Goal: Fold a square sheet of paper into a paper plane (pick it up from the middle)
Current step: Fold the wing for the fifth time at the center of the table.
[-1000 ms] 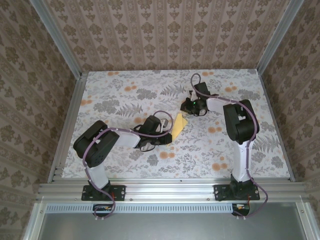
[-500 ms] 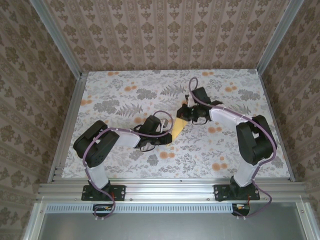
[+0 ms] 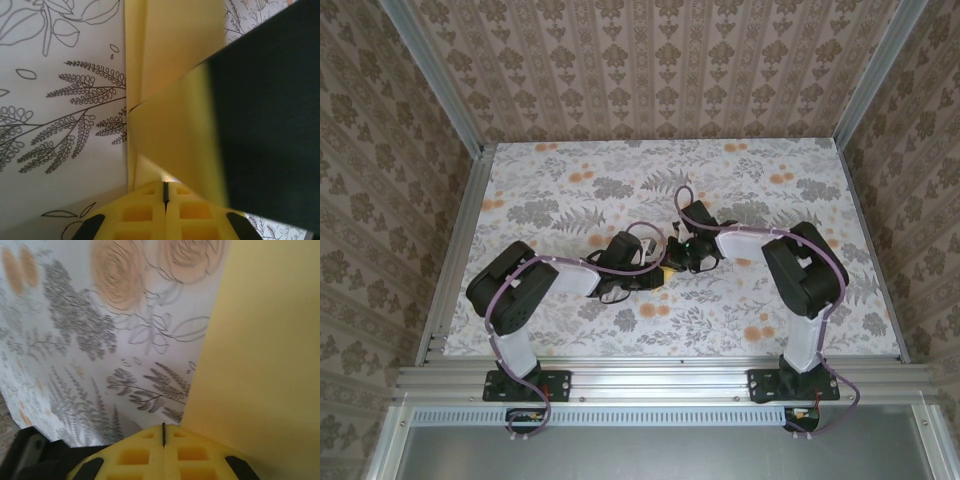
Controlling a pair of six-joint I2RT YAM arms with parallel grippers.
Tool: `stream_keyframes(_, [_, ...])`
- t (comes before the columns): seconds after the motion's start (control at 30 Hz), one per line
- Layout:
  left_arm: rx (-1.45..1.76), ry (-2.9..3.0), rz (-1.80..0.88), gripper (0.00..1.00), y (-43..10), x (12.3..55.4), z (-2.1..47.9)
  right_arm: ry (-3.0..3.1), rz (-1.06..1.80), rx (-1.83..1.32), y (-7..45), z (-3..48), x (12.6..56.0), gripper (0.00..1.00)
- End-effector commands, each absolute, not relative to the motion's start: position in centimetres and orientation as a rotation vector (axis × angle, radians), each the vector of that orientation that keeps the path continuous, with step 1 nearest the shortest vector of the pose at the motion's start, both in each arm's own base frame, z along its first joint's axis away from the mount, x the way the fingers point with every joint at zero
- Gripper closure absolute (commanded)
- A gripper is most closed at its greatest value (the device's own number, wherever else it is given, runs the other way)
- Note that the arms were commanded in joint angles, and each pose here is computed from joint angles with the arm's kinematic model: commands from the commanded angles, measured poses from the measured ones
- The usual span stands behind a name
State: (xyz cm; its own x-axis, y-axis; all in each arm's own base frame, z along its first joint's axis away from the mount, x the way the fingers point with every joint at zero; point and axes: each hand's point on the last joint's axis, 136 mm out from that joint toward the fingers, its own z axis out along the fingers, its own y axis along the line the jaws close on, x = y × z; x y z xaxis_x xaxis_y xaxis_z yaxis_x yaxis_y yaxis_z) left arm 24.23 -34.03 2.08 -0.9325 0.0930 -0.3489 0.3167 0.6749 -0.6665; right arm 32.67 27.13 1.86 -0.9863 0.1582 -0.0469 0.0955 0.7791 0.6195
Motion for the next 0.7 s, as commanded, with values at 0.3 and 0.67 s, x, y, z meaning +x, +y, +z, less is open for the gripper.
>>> stream_keyframes(0.3, [0.222, 2.768, -1.018, 0.93, -30.6, 21.4, -0.1, 2.942, 0.898, 0.281, 25.7, -1.9, 32.1, 0.99])
stream_keyframes(0.67, [0.108, 2.662, -1.100, 0.90, -30.4, 22.2, 2.8, 2.925, 0.919, 0.274, 25.7, -1.8, 32.2, 0.99])
